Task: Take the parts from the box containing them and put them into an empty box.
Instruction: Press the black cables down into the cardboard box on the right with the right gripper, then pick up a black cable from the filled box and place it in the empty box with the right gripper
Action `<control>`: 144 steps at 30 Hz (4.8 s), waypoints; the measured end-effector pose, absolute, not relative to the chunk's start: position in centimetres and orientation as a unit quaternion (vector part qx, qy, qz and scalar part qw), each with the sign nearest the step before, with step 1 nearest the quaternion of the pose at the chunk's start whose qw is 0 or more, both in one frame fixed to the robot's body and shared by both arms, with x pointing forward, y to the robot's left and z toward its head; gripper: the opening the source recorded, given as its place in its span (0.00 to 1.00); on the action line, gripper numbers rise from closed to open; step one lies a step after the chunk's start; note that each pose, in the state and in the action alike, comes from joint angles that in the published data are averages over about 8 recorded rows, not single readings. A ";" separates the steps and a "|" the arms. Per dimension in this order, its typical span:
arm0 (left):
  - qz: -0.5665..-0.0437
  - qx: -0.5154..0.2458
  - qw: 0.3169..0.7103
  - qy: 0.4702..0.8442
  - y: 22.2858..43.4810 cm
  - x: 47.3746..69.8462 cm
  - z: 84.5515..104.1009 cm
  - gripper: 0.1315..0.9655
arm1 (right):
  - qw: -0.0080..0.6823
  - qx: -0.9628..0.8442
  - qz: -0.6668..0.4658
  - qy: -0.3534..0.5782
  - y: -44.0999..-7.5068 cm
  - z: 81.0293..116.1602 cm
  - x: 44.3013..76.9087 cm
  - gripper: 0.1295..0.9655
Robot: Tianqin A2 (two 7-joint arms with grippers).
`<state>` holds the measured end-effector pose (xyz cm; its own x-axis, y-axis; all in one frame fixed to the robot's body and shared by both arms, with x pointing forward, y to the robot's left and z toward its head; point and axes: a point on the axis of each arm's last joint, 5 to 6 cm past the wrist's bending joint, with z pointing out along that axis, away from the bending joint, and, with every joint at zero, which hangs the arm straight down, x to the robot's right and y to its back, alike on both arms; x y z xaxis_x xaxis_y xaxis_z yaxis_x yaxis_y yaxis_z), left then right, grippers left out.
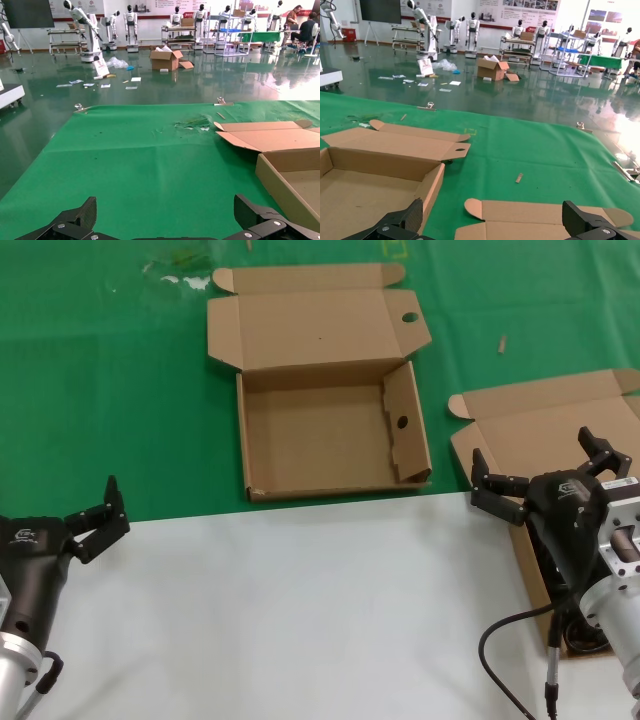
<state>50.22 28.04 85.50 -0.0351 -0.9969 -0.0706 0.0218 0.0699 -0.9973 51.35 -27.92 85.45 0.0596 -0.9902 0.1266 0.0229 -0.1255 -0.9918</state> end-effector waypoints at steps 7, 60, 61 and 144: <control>-0.496 -0.468 0.513 0.521 28.0 50.2 85.5 1.00 | 0.487 -0.541 -0.520 0.447 -27.9 85.4 51.3 1.00; -0.496 -0.468 0.513 0.521 28.0 50.2 85.5 1.00 | -0.011 -0.822 -0.568 -0.034 -42.0 90.2 45.2 1.00; -0.496 -0.468 0.513 0.521 28.0 50.2 85.5 1.00 | -0.014 -0.822 -0.568 -0.035 -42.0 89.9 45.5 1.00; -0.496 -0.468 0.513 0.521 28.0 50.2 85.5 1.00 | 0.029 -0.808 -0.588 0.001 -37.7 92.3 47.9 0.12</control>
